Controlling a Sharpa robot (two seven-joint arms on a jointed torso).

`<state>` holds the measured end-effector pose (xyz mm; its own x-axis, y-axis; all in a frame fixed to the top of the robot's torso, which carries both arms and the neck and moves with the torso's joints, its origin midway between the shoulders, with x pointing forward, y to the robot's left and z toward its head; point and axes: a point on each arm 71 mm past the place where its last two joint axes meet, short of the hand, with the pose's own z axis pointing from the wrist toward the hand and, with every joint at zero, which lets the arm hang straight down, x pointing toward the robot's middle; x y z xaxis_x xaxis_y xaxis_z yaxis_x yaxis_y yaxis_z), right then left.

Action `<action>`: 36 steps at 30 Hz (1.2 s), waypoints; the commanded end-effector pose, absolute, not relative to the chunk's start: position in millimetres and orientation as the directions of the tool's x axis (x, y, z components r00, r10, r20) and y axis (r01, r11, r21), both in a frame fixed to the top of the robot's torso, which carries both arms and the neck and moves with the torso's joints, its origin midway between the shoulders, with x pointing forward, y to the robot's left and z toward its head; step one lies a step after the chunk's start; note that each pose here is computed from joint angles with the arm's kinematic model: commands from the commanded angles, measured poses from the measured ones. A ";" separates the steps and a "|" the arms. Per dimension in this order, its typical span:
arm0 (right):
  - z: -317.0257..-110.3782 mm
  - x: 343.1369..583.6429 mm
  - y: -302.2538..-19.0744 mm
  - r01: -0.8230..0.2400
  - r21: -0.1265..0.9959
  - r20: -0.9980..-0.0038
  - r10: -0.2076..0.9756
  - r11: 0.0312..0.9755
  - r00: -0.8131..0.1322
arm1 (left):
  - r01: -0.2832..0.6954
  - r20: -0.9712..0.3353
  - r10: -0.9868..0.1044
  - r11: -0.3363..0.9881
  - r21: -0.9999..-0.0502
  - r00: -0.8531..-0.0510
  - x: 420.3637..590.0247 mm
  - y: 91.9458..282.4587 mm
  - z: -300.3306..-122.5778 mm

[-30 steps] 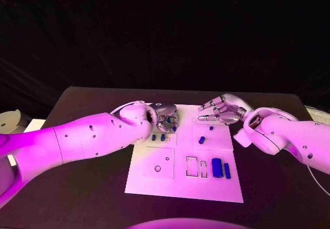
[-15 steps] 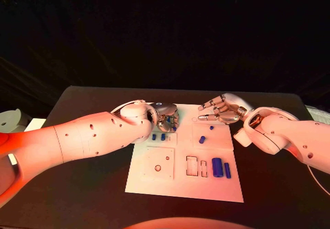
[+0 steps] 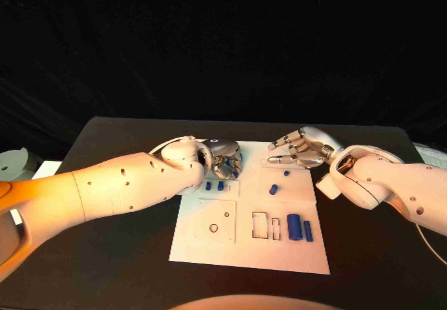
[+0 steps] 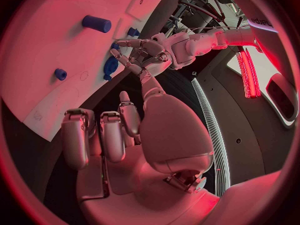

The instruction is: Assemble the parts on the task board

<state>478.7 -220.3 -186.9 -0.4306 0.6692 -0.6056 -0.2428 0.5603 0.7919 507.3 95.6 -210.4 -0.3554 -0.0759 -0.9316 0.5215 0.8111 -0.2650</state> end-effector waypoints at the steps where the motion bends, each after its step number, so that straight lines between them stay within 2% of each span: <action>1: -186.8 478.0 -218.5 -0.257 0.789 -0.610 0.661 0.558 -0.437 | 0.511 -0.922 -0.140 0.798 -0.320 -0.360 506.0 97.8 -209.7; 20: -186.9 478.3 -220.4 -0.255 0.788 -0.611 0.662 0.560 -0.434 | 0.433 -0.875 -0.306 0.777 -0.457 -0.375 503.0 132.0 -192.2; 36: -187.0 478.3 -221.4 -0.254 0.788 -0.611 0.662 0.561 -0.433 | 0.379 -0.860 -0.299 0.803 -0.461 -0.413 501.8 156.6 -193.3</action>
